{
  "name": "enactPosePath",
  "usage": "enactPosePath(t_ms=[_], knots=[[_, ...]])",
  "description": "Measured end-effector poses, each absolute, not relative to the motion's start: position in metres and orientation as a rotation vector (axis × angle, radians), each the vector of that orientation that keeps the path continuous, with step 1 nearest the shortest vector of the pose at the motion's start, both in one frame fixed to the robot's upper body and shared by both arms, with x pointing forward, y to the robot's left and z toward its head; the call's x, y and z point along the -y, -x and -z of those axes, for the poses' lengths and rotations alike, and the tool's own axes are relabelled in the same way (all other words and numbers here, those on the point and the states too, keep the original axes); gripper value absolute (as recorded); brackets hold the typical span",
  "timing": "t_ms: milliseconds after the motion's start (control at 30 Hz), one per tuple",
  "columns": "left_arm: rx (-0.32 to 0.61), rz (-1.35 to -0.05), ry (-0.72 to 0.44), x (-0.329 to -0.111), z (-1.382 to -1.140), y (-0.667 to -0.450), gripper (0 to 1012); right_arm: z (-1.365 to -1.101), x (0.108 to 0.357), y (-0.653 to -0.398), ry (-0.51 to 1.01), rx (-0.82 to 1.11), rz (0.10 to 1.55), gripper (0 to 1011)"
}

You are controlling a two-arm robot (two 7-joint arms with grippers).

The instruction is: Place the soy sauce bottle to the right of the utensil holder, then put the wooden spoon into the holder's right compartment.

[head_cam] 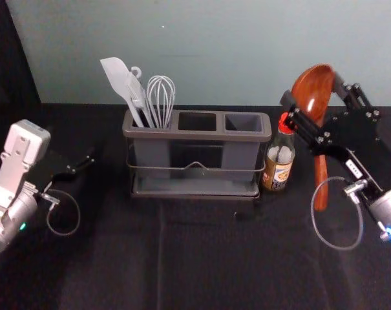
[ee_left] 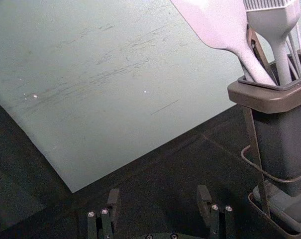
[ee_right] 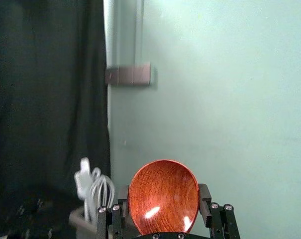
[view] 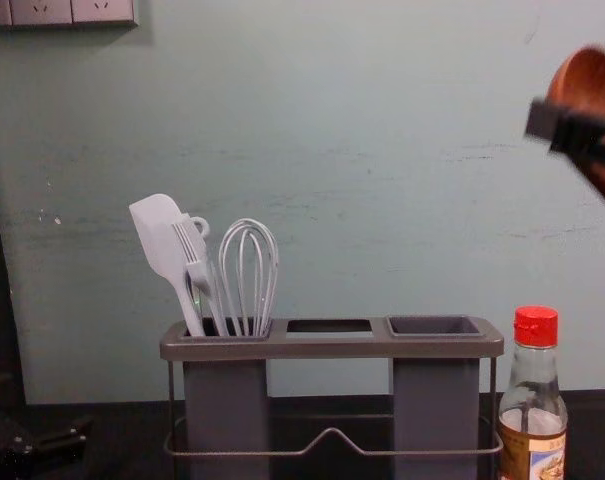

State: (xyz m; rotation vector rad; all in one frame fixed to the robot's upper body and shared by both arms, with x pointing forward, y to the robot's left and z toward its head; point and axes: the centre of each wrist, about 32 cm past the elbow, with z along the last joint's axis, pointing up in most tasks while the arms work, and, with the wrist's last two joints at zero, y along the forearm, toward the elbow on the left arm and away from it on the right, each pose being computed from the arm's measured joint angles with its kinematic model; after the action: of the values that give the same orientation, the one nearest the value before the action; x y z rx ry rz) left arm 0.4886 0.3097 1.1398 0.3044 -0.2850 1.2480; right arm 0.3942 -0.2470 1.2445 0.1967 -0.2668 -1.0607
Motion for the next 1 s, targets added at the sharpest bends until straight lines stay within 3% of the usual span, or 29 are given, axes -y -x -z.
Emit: enactPosePath(t_ms=[200, 1000], knots=[[0.285, -1.248, -0.304, -0.3096, -1.1398, -0.4886, 1000, -1.2384, 0.248, -0.3953, -0.262, 0.292, 1.079, 837], [0.285, -1.248, -0.304, -0.3097, -1.1398, -0.4886, 1000, -1.2371, 0.2462, -0.3957, -0.254, 0.284, 1.084, 838]])
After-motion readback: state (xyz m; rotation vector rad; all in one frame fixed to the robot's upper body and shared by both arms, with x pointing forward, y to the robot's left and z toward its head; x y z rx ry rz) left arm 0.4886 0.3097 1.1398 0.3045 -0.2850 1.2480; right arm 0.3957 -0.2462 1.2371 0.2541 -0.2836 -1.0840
